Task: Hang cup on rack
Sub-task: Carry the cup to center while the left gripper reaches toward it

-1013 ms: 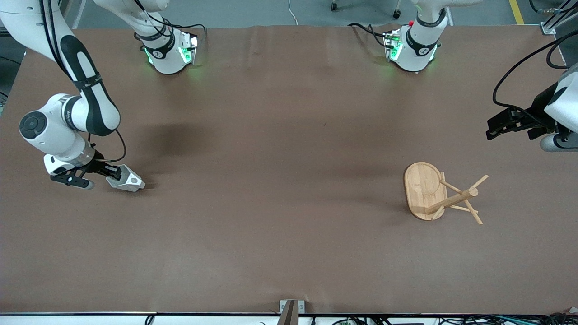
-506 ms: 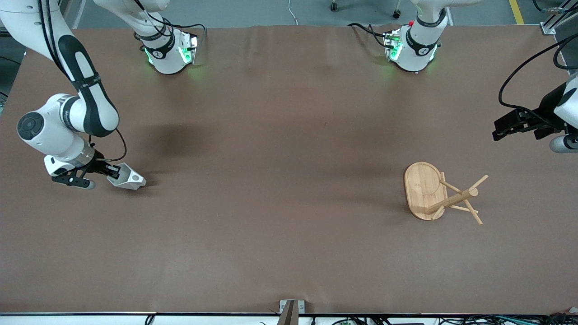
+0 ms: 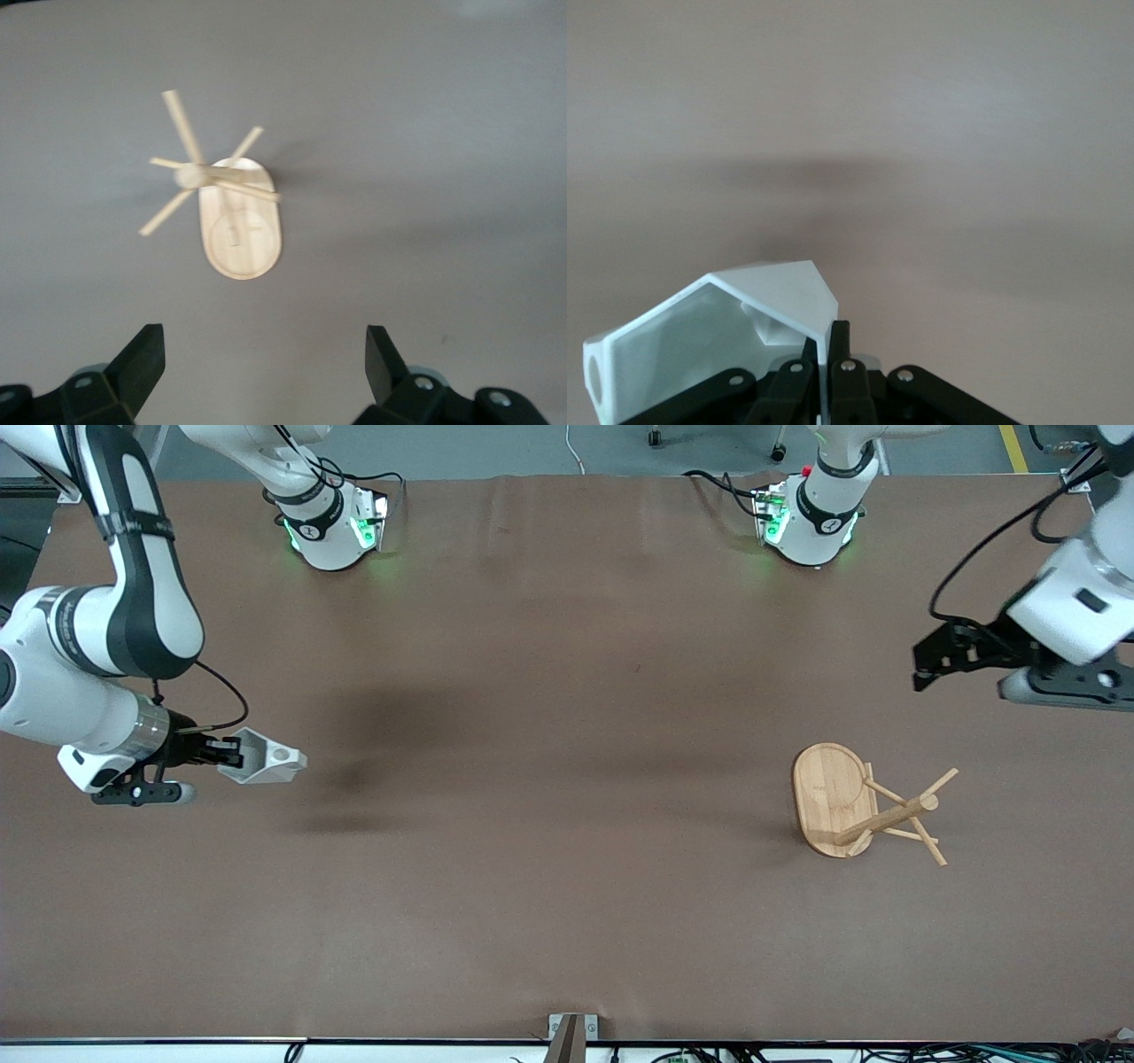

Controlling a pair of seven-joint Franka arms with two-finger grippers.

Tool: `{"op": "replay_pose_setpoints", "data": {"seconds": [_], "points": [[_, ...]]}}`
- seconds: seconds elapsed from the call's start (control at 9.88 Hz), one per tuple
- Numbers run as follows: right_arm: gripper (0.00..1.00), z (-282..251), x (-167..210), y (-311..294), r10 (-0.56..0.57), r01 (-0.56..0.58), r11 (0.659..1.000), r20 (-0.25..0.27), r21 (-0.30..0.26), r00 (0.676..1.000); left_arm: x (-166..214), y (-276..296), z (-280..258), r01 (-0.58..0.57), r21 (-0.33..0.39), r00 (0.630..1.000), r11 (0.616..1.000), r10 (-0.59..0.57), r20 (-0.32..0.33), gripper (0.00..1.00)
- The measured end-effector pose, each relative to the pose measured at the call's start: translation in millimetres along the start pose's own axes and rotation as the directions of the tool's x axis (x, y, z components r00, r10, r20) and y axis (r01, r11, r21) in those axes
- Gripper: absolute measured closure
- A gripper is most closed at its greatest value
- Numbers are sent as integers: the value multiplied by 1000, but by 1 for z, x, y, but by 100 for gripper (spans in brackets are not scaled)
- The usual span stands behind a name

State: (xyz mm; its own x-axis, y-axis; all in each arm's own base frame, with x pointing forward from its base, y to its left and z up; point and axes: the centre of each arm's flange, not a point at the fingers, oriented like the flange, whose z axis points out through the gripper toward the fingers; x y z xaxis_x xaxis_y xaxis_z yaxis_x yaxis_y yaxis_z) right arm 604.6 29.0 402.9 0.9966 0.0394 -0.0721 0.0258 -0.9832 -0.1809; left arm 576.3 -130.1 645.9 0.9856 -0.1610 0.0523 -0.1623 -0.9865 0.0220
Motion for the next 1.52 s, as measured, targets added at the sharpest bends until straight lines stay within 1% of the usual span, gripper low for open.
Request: {"op": "replay_pose_setpoints", "data": {"seconds": [0.1,0.2,0.3,0.41,0.51,0.61,0.71,0.81,0.91,1.01,1.11,1.22,1.32,1.52], "points": [[96,4,1,-31,-25,24,994,3,110,1000,-3,29,-2,-55,-20,998,998,55,-4,0],[96,13,0,-60,-48,45,971,8,236,999,-8,64,-5,-120,-60,993,991,119,-7,0],[96,23,-1,-93,-54,45,930,15,365,998,-17,102,-8,-182,-112,983,977,182,-11,0],[96,32,-3,-128,-57,35,878,30,477,998,-24,134,-13,-237,-156,971,959,235,-35,0],[96,39,-7,-162,-67,30,827,46,562,997,-29,159,-18,-309,-197,951,931,299,-76,0],[96,42,-12,-194,-80,24,777,60,629,995,-32,174,-20,-405,-227,914,886,387,-118,0],[96,42,-17,-222,-85,9,723,76,691,993,-29,180,-17,-497,-247,867,832,470,-165,0],[96,42,-24,-244,-81,-18,665,97,747,992,-23,184,-6,-570,-260,821,779,527,-220,0],[96,43,-29,-263,-80,-43,616,117,786,990,-18,192,7,-625,-260,779,736,566,-269,0],[96,45,-36,-280,-89,-55,588,132,807,987,-13,202,20,-669,-248,740,701,597,-309,0],[96,47,-42,-295,-96,-65,565,144,822,985,-7,212,33,-716,-232,693,658,631,-349,0],[96,49,-48,-308,-100,-79,540,157,838,982,-2,221,45,-751,-229,655,619,658,-370,0],[96,49,-52,-318,-98,-88,523,162,848,982,-3,230,53,-771,-236,634,592,678,-373,0],[96,51,-54,-327,-84,-88,519,154,850,984,-16,254,64,-799,-252,602,546,712,-363,0]]}}
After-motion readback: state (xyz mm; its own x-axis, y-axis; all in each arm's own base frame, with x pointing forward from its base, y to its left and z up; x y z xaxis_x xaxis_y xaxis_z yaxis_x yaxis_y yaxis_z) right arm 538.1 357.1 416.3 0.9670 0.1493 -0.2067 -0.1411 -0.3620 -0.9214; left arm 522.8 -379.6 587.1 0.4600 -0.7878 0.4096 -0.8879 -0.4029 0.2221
